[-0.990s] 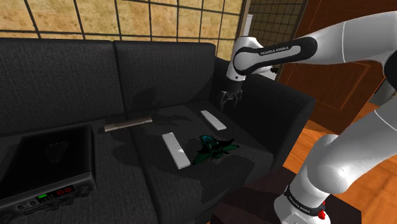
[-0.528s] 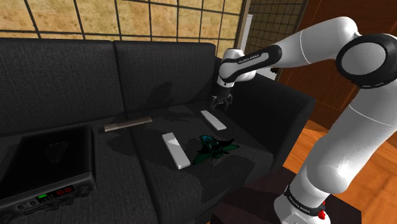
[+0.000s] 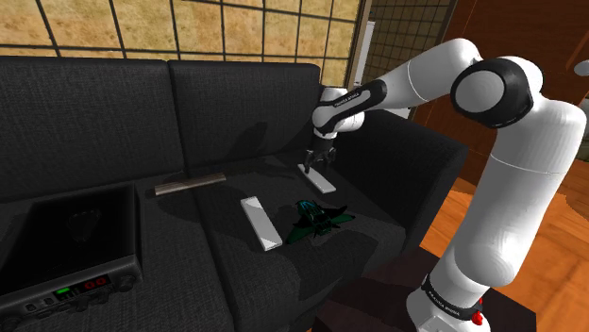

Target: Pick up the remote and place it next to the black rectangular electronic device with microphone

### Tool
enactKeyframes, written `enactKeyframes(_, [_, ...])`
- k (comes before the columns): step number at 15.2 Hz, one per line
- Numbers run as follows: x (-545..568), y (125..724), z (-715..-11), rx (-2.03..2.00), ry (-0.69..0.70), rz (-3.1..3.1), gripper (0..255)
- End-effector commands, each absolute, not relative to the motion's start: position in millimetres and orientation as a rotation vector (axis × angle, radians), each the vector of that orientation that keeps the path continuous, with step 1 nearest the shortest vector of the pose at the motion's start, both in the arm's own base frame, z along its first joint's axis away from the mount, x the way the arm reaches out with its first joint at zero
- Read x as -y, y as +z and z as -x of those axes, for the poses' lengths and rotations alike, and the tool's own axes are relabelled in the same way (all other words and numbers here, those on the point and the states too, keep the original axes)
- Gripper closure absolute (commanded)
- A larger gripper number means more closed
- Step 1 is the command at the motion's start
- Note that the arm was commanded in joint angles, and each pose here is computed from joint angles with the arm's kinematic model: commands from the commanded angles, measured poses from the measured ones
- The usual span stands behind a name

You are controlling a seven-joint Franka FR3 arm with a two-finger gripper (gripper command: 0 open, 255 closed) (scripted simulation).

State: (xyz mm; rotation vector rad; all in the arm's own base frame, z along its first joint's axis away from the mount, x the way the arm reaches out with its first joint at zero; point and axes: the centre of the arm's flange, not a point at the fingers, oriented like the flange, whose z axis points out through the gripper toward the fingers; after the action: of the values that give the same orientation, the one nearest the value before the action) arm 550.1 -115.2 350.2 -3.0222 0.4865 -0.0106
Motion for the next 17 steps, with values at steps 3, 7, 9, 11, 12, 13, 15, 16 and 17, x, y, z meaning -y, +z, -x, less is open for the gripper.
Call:
enactKeyframes(3, [113,330,-552,-0.487,-0.012,3.022,0])
enactKeyframes(7, [113,327,-552,-0.487,-0.012,3.022,0])
enactKeyframes(9, [113,327,-552,-0.487,-0.012,3.022,0])
enactKeyframes(11, [113,327,-552,-0.487,-0.012,3.022,0])
enactKeyframes(12, [113,327,-552,-0.487,-0.012,3.022,255])
enactKeyframes(13, [113,327,-552,-0.487,-0.012,3.022,255])
enactKeyframes(15, [113,327,-552,-0.487,-0.012,3.022,255])
enactKeyframes(16, [113,327,-552,-0.487,-0.012,3.022,255])
enactKeyframes(17, [113,327,-552,-0.487,-0.012,3.022,255])
